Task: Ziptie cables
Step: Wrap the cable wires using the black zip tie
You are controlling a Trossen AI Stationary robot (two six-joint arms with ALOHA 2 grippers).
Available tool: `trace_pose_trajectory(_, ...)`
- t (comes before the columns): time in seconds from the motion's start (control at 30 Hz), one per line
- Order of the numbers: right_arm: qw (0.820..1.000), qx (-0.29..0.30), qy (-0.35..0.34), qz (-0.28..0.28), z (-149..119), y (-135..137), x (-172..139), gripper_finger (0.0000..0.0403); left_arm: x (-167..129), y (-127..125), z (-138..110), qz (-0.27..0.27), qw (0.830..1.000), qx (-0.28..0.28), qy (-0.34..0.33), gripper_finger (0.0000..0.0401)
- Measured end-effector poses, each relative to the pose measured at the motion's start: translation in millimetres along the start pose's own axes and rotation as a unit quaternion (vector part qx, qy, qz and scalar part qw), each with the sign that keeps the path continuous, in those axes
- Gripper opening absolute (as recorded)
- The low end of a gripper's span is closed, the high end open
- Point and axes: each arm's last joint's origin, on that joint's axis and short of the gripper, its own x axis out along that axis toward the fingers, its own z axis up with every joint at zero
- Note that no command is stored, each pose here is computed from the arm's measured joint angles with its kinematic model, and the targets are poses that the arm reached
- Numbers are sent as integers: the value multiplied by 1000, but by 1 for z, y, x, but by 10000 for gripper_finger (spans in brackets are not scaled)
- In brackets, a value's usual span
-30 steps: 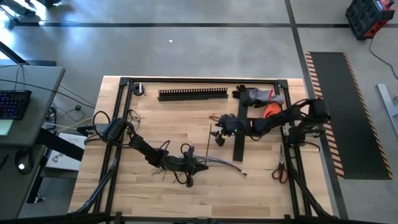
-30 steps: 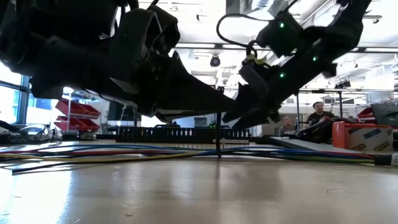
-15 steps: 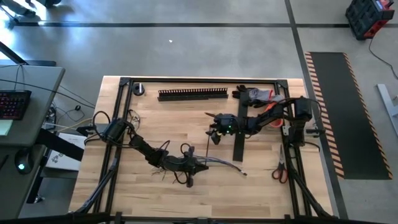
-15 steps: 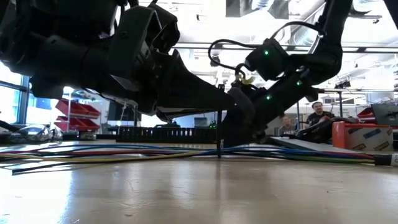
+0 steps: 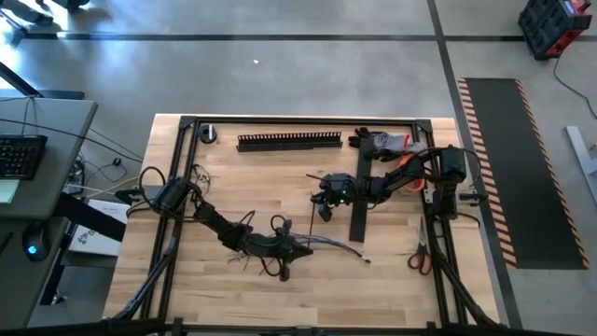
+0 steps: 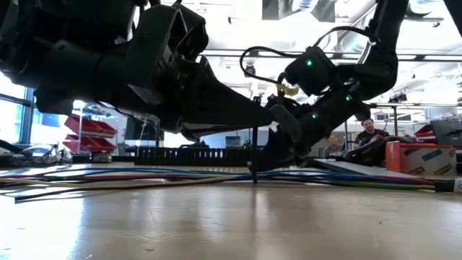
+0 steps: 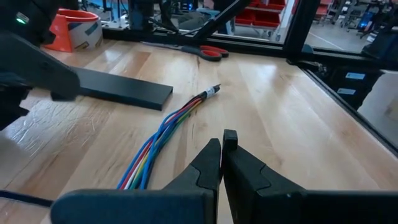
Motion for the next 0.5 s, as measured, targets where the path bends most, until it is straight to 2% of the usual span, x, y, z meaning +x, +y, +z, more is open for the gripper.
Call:
trace_pose_trajectory(0.27, 994, -106, -29, -6, -5, 28, -3, 0, 2, 3, 5, -5, 999, -34, -21, 0)
trace_pose_trajectory(0.5, 966, -239, -62, -73, -17, 63, -10, 0, 6, 15, 7, -7, 997, -80, -17, 0)
